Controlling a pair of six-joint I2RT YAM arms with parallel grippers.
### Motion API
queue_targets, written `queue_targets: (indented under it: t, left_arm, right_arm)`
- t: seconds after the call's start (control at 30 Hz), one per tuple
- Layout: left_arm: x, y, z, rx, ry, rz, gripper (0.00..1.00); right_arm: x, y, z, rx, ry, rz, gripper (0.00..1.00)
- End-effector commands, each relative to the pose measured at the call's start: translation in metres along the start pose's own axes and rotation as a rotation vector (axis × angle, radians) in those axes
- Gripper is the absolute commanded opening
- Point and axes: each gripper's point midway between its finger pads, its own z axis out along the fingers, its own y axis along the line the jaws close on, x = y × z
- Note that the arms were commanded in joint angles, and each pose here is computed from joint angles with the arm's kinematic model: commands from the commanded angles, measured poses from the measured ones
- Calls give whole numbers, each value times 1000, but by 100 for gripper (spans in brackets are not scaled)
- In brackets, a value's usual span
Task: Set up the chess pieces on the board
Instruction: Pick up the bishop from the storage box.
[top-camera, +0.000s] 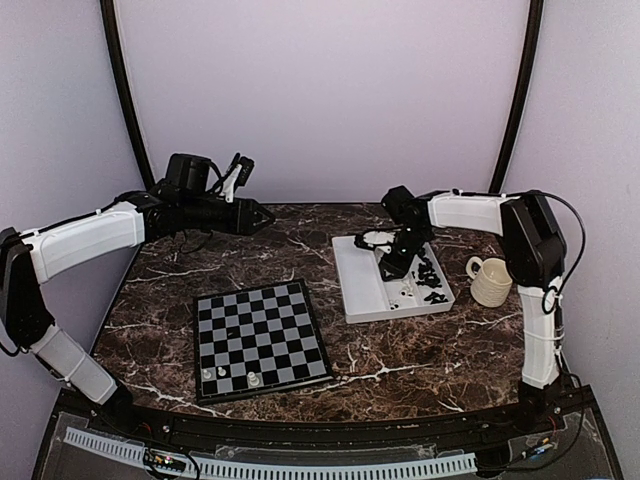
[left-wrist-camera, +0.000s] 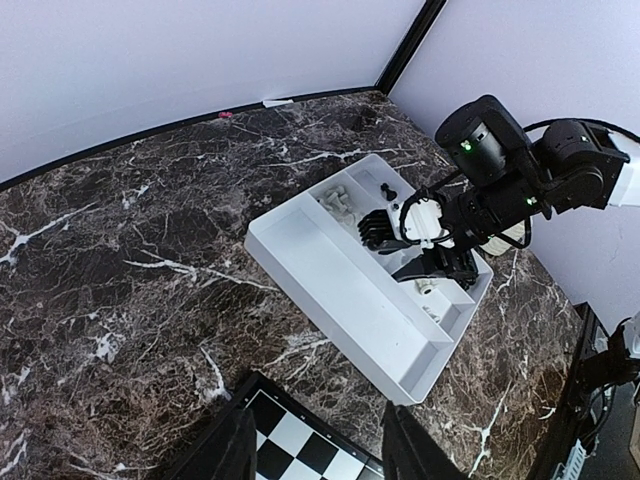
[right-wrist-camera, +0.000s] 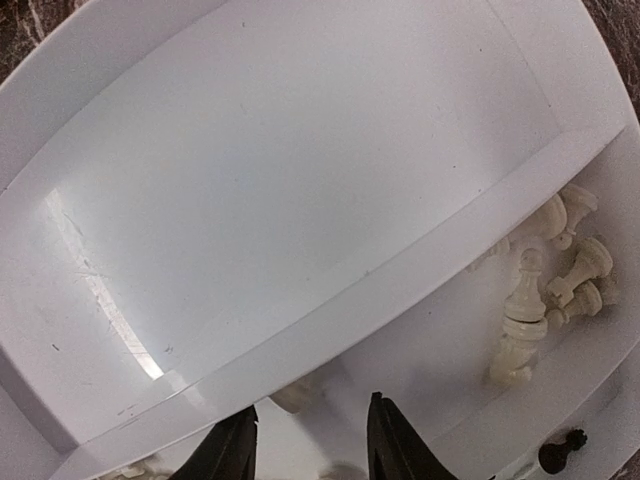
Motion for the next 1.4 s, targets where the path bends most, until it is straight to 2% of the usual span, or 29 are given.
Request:
queue_targets:
  t: [0.0, 0.33, 0.7, 0.9, 1.07, 1.37]
  left_arm:
    - [-7, -5, -7, 6, -23, 3, 45]
    - [-5, -4, -3, 12, -19, -4, 45]
    - [-3, -4, -2, 14, -14, -8, 45]
    - [-1, -4, -3, 18, -11, -15, 45]
    - [-1, -5, -3, 21, -15, -23, 45]
    - [-2, -5, -3, 27, -21, -34, 45]
  right_arm:
    - [-13, -8, 2, 21, -35, 15, 38]
    - [-8, -38, 5, 86, -28, 105, 33]
    - [-7, -35, 5, 57, -37, 118, 31]
    - [-12, -27, 9, 5, -57, 170, 40]
    - [-14, -32, 21, 7, -54, 236, 42]
    - [-10, -43, 38, 38, -4, 310, 31]
